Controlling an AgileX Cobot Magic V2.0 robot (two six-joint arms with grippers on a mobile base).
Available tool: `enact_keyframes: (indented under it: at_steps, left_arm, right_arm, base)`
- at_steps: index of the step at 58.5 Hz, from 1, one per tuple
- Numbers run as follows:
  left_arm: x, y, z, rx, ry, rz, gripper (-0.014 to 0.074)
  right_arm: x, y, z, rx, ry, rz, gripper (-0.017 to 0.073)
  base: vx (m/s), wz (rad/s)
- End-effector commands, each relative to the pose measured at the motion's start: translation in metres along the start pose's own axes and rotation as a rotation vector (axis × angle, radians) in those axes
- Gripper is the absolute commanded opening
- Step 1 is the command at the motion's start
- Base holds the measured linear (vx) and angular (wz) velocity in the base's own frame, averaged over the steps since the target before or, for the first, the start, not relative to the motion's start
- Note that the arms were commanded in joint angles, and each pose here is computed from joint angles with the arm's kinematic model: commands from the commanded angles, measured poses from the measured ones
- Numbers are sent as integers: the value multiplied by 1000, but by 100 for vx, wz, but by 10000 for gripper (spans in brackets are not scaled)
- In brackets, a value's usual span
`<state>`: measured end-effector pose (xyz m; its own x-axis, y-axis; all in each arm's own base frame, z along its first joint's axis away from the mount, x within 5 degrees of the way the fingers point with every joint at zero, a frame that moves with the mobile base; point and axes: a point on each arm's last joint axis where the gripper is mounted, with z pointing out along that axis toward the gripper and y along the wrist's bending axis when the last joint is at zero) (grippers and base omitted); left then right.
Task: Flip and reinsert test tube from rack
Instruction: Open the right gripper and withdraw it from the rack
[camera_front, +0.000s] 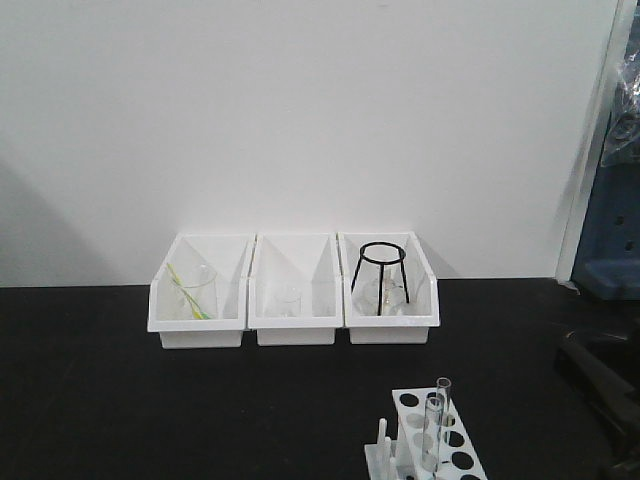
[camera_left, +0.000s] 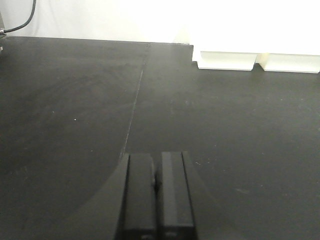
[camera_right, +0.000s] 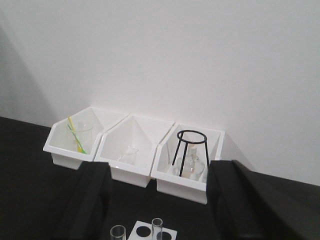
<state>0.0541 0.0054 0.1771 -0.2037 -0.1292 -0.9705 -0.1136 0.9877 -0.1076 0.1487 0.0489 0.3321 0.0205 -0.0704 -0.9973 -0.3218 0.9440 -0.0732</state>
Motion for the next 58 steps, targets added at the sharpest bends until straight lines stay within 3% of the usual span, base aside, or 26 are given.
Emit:
enact_keyframes:
  at_steps: [1,14,20,25,29,36,44,58]
  left_arm:
    - [-8,-2,-1,23,-95,-3,-6]
    - [-8,-2,-1,23,-95,-3,-6]
    - [-8,-2,-1,23,-95,-3,-6]
    - [-8,-2,-1,23,-95,-3,-6]
    - [-8,-2,-1,23,-95,-3,-6]
    - [-8,-2,-1,23,-95,-3,-6]
    - [-8,-2,-1,23,-95,-3,-6]
    - [-8,-2,-1,23,-95,-3,-6]
  right_arm:
    - [-23,-1,-8,-2,-132,0,466]
    - [-24,-1,-12,1,-140,-2,465]
    - [-22,-1,-13,5,-121,-36,448]
    - [-17,-1,-20,11,-117,-73,399]
    - [-11,-1,-32,20,-143,-64,330]
    - [17,-5,-57,97,-191,-10,172]
    - [55,-9,-82,212,-215,-33,-13]
    - [111,-7,-103,326,-194,-49,-13]
  base:
    - [0,0]
    - [0,0]
    - [0,0]
    - [0,0]
    - [0,0]
    - [0,0]
    - [0,0]
    - [0,0]
